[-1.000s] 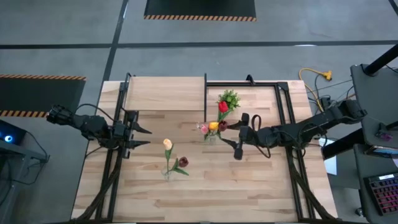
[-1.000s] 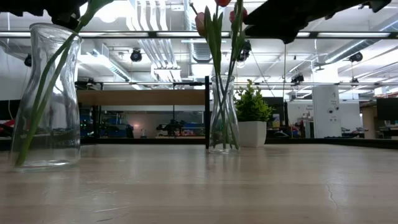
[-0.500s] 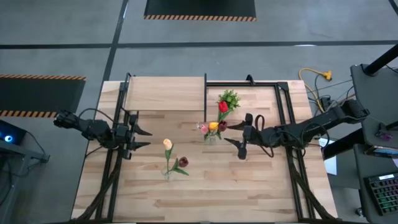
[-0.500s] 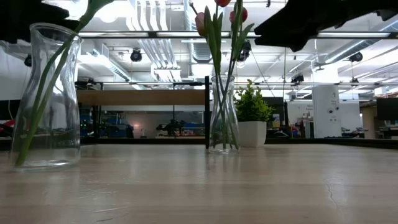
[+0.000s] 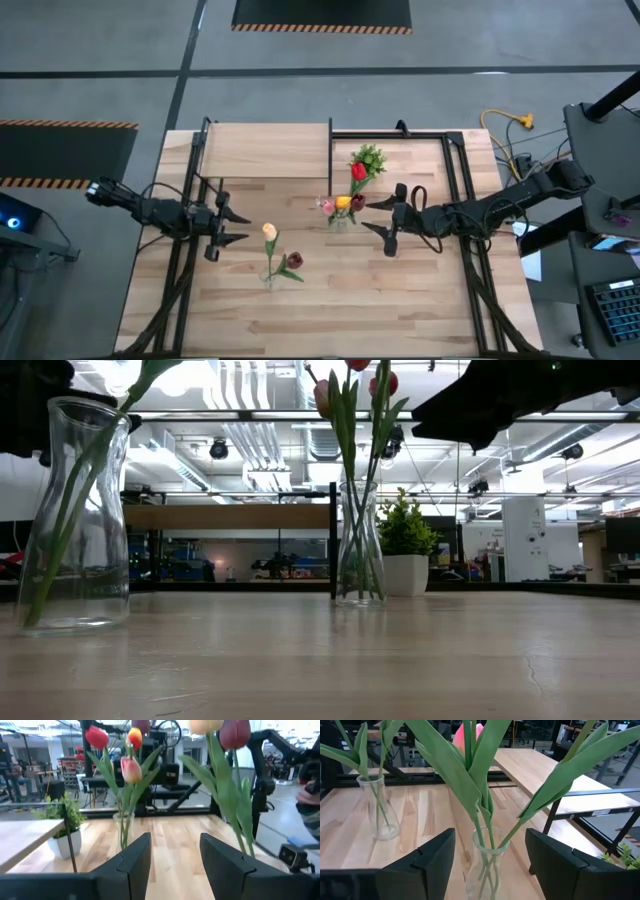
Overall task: Pick and place flowers into a vace then onto a shelf
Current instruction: Stack the bottom transparent flower vase on the shelf
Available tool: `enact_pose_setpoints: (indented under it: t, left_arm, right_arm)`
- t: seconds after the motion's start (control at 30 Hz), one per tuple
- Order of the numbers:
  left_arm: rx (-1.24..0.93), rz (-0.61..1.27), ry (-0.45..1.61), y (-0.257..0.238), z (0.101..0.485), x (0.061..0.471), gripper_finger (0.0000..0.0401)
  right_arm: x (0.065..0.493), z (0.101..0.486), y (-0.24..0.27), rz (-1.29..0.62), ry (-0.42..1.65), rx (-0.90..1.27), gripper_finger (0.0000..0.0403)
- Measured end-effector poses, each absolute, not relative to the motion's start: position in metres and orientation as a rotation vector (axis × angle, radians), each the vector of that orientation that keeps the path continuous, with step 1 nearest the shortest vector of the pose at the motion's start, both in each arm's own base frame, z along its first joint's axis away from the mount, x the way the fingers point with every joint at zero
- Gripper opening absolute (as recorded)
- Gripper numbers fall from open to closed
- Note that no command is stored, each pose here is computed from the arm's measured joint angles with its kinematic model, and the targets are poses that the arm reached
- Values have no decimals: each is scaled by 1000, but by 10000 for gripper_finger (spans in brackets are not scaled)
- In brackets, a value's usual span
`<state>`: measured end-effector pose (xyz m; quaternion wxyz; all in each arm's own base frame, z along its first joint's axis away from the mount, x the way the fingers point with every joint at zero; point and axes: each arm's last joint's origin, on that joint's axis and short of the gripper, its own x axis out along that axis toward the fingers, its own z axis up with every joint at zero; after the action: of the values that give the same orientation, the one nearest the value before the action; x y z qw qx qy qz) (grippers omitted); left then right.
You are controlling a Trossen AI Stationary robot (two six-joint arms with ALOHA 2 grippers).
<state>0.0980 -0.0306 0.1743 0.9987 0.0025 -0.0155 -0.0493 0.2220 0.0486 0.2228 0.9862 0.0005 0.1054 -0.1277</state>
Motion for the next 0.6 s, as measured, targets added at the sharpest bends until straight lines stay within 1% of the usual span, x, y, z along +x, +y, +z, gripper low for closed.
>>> enact_pose_setpoints:
  t: [0.1, 0.27, 0.37, 0.47, 0.6]
  left_arm:
    - [-7, -107, -29, -31, 177, 99, 168]
    - [-11, -182, 40, -35, 175, 103, 220]
    - [-25, -241, 109, -39, 169, 107, 243]
    - [-45, -248, 192, -41, 162, 111, 251]
    - [-77, -258, 283, -43, 155, 116, 251]
  right_arm:
    - [222, 223, 49, -256, 211, 1, 235]
    - [222, 223, 49, -256, 211, 1, 233]
    - [222, 223, 49, -256, 211, 1, 231]
    - [222, 223, 49, -256, 211, 1, 232]
    - [222, 224, 48, -255, 207, -1, 232]
